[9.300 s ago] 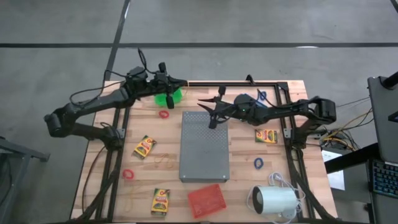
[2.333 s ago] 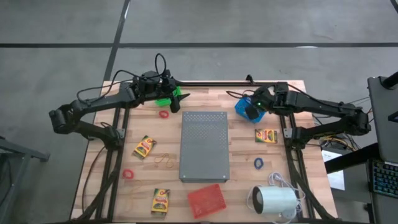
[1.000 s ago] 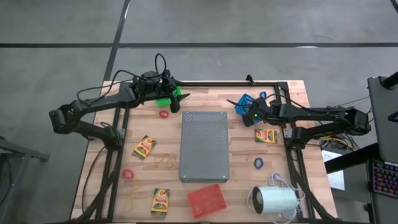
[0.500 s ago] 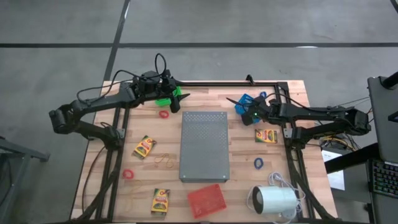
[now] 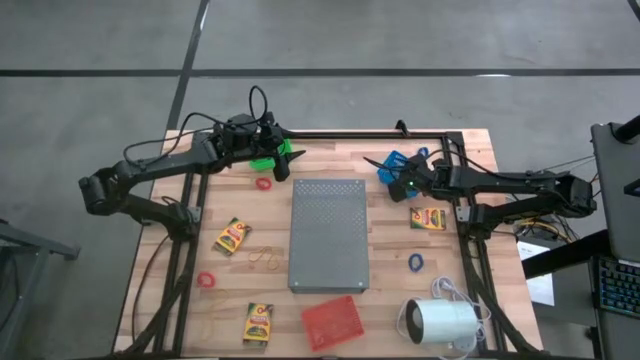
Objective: Pick & Place Office Desk Supplies
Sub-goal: Put the top yellow rubber band into the blue basket
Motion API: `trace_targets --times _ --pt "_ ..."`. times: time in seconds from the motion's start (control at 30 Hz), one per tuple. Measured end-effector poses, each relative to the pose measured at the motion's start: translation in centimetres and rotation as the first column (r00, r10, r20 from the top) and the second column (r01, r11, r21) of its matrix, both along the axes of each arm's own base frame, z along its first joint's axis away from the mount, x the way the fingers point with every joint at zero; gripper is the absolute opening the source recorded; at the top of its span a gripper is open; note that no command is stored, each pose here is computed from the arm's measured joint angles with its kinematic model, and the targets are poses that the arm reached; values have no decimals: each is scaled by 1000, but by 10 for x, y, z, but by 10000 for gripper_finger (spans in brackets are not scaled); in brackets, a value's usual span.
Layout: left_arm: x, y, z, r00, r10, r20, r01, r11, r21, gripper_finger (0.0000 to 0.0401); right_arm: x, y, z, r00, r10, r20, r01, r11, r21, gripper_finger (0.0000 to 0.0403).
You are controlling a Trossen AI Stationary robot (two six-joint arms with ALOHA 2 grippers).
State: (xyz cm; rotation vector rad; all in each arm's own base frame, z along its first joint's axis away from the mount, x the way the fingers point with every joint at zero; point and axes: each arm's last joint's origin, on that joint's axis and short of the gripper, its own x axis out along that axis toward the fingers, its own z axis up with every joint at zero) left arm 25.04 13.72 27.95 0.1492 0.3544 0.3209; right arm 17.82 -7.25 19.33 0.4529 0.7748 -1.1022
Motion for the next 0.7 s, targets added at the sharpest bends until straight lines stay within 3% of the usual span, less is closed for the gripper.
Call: trace_targets --times 0.7 --pt "0 0 0 1000 0 -1 0 1000 0 247 -9 2 -15 998 -62 -27 61 998 -9 110"
